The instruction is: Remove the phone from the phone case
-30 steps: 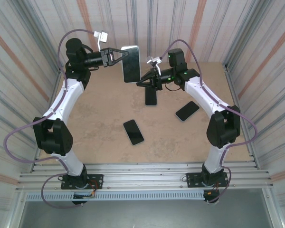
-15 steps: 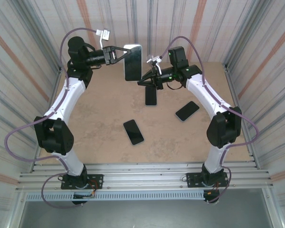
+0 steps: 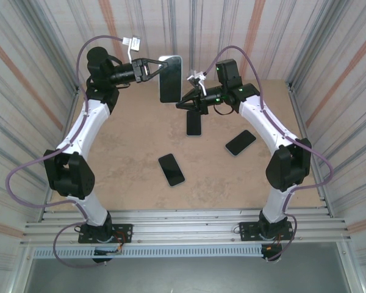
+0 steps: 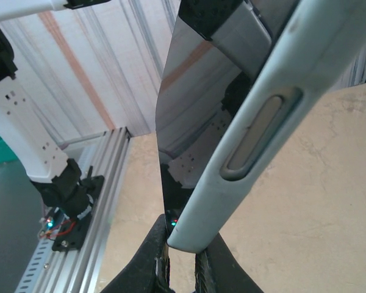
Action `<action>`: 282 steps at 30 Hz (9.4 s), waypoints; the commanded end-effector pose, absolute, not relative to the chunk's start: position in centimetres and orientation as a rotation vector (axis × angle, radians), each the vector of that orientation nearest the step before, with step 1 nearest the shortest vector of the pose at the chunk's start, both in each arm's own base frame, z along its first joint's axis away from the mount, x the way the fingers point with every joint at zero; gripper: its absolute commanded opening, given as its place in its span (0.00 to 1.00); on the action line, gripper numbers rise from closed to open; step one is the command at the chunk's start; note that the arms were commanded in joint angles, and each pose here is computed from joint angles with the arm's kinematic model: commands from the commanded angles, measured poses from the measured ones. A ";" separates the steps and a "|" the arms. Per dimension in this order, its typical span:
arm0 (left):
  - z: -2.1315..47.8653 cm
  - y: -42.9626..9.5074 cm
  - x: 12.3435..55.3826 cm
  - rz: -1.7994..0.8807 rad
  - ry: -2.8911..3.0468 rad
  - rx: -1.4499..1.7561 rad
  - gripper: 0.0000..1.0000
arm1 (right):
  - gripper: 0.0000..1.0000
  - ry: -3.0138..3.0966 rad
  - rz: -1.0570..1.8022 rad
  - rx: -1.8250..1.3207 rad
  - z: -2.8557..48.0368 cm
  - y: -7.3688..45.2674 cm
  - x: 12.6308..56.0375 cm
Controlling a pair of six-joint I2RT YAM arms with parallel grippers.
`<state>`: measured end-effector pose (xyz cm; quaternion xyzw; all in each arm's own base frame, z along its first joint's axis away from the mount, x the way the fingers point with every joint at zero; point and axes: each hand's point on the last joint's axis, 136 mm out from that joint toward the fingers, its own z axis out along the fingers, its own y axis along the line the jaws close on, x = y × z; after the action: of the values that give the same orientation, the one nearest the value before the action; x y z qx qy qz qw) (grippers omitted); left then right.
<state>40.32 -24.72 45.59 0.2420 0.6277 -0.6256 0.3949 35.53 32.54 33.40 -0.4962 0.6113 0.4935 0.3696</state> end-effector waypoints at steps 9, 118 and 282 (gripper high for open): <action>47.0 -27.6 34.6 -1.797 1.665 0.751 0.00 | 0.09 1.499 0.869 -1.215 35.8 31.2 39.5; 38.4 -27.9 36.2 -1.753 1.945 -0.615 0.66 | 0.06 1.531 1.764 0.024 37.9 30.3 40.8; 12.8 -3.0 40.9 -1.293 1.849 -1.026 0.00 | 0.00 2.163 1.554 0.379 19.1 43.6 39.9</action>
<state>40.08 -2.95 10.61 -0.4421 0.7086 -0.4693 0.2867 39.60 42.99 19.34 0.1220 0.7805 0.5694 0.2273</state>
